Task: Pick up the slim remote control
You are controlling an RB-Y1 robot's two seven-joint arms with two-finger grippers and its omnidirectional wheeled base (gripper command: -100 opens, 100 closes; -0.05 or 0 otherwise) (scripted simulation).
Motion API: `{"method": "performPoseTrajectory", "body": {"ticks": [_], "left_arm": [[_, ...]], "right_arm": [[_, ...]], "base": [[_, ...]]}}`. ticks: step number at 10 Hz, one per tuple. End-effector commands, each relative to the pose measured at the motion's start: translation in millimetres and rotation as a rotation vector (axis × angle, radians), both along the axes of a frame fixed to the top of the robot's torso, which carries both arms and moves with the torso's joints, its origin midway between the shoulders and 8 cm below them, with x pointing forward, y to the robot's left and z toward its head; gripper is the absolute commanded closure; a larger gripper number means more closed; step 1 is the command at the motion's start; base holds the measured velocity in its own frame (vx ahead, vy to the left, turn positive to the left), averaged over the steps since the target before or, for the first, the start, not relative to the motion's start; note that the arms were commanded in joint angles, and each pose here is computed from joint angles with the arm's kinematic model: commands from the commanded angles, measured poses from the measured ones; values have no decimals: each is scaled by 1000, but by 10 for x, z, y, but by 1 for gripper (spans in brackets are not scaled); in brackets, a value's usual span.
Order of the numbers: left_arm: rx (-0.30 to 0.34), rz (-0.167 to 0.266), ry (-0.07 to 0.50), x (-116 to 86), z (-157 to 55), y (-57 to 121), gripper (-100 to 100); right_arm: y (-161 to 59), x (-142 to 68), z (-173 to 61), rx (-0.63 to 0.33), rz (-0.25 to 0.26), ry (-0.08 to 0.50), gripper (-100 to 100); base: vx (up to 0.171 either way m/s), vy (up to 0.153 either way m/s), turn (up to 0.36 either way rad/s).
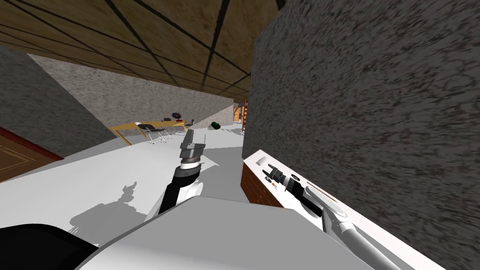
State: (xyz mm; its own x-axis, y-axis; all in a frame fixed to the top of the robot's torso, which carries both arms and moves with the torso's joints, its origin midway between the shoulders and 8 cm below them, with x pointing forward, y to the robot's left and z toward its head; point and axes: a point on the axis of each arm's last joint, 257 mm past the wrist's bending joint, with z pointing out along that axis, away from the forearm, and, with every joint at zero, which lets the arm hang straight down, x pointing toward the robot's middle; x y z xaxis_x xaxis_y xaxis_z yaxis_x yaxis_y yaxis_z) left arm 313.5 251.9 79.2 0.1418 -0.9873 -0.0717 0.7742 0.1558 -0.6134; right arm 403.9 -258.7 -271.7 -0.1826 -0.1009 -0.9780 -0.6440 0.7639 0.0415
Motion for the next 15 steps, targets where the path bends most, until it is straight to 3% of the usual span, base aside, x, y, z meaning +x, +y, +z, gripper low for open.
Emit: {"method": "performPoseTrajectory", "body": {"ticks": [1, 2, 3, 4, 5, 6, 7, 9, 10, 12, 13, 15], "left_arm": [[0, 0, 0, 0, 0, 0, 0], [0, 0, 0, 0, 0, 0, 0], [0, 0, 0, 0, 0, 0, 0], [0, 0, 0, 0, 0, 1, 0], [0, 0, 0, 0, 0, 0, 0], [0, 0, 0, 0, 0, 1, 0], [0, 0, 0, 0, 0, 0, 0], [0, 0, 0, 0, 0, 0, 0], [0, 0, 0, 0, 0, 1, 0], [0, 0, 0, 0, 0, 1, 0], [0, 0, 0, 0, 0, 1, 0], [0, 0, 0, 0, 0, 1, 0]], "right_arm": [[-26, 6, -17, -17, 5, 3, -100], [-166, -97, -263, -126, 35, 31, -100], [-180, -98, -262, -131, 36, 31, -100], [-328, -222, -500, -233, 68, 61, -100], [-356, -224, -496, -241, 69, 62, -100], [-528, -369, -721, -341, 103, 95, -100], [-548, -370, -717, -347, 104, 95, -100], [-905, -708, -1112, -517, 172, 167, -100], [-969, -717, -1107, -541, 179, 169, -100], [-1366, -1086, -1405, -689, 243, 242, -100], [-1419, -1121, -1416, -711, 256, 248, -100], [-1840, -1521, -1623, -844, 322, 324, -100]], "base": [[71, 37, 263], [76, 16, 351], [94, -10, 312], [74, -15, 466], [48, -18, 197], [44, 2, 336], [38, -1, 181], [78, -3, 380], [75, -23, 258], [82, -5, 409], [84, -15, 287], [89, -27, 362]]}}
